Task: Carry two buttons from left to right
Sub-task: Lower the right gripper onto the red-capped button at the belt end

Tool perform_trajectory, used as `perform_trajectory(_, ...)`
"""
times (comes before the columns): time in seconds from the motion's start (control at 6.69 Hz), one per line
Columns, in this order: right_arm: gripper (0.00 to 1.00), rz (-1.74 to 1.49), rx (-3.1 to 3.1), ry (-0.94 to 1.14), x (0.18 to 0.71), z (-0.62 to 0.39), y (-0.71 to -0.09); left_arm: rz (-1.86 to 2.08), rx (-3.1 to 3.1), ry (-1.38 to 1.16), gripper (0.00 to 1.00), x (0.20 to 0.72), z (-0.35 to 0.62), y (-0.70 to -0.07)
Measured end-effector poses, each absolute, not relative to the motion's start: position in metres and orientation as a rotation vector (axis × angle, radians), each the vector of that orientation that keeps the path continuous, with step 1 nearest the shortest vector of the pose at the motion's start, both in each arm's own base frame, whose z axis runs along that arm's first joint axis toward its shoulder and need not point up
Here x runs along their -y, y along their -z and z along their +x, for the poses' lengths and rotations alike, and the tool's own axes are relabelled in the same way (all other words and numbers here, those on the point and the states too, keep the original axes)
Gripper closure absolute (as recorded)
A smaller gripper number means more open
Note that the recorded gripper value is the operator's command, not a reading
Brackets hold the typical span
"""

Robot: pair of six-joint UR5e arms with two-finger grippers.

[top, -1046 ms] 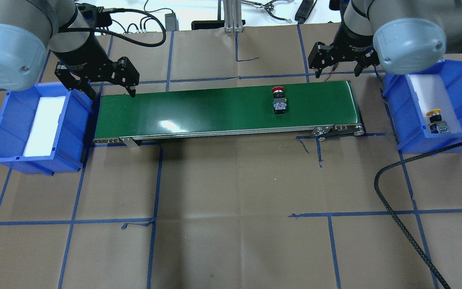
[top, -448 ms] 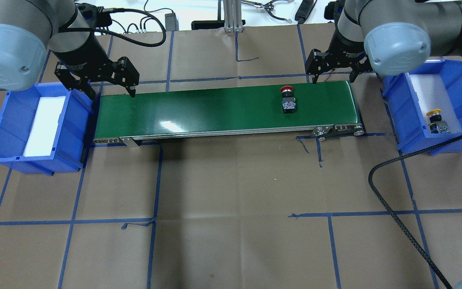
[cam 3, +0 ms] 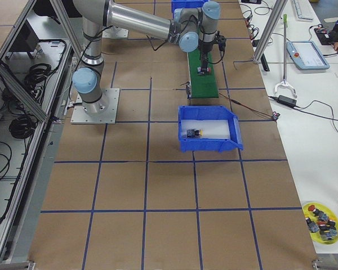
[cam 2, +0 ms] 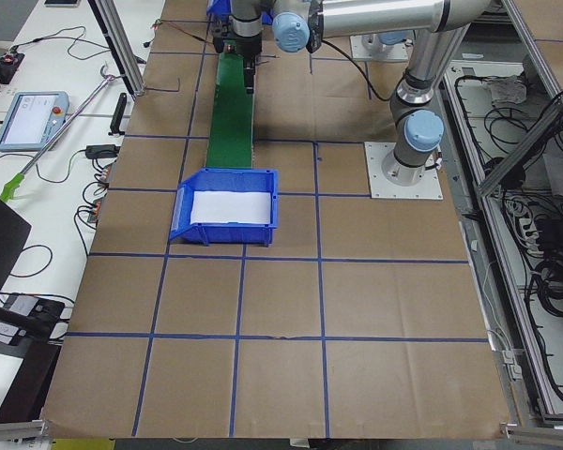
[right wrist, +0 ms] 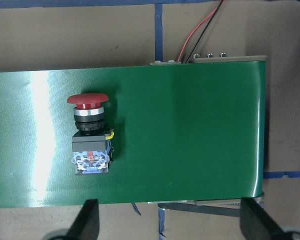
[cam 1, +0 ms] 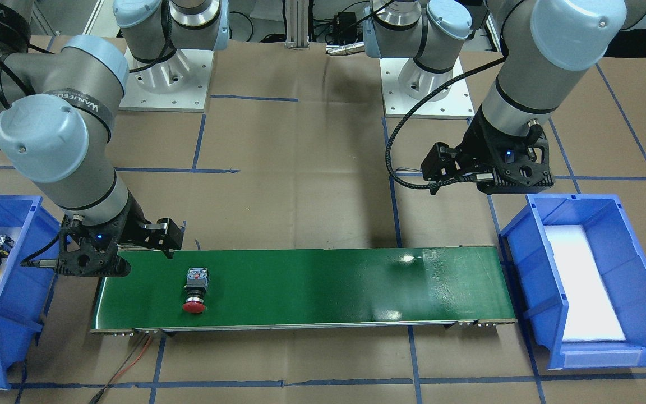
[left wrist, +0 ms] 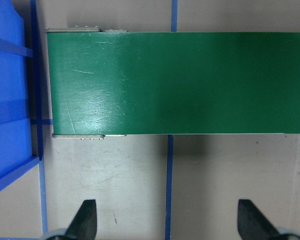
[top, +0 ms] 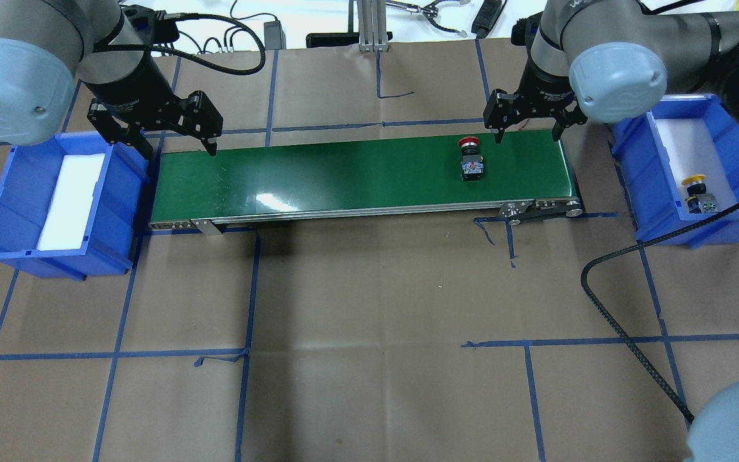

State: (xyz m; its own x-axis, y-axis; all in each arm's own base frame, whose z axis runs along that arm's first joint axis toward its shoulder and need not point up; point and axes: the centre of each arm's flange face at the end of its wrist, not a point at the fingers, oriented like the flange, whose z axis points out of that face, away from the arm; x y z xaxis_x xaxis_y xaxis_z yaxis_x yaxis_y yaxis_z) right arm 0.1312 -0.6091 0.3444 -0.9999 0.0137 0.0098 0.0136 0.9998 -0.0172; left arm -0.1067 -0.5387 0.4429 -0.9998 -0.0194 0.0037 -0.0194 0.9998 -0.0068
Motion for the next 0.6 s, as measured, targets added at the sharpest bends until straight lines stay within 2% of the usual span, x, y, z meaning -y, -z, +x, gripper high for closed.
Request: perform_trajectory(0.6, 0.01, -0.018, 3.136, 0.02, 0.63, 0.132, -0.294, 0.03, 3.136, -0.011, 0.0, 0.539, -0.107, -0.443)
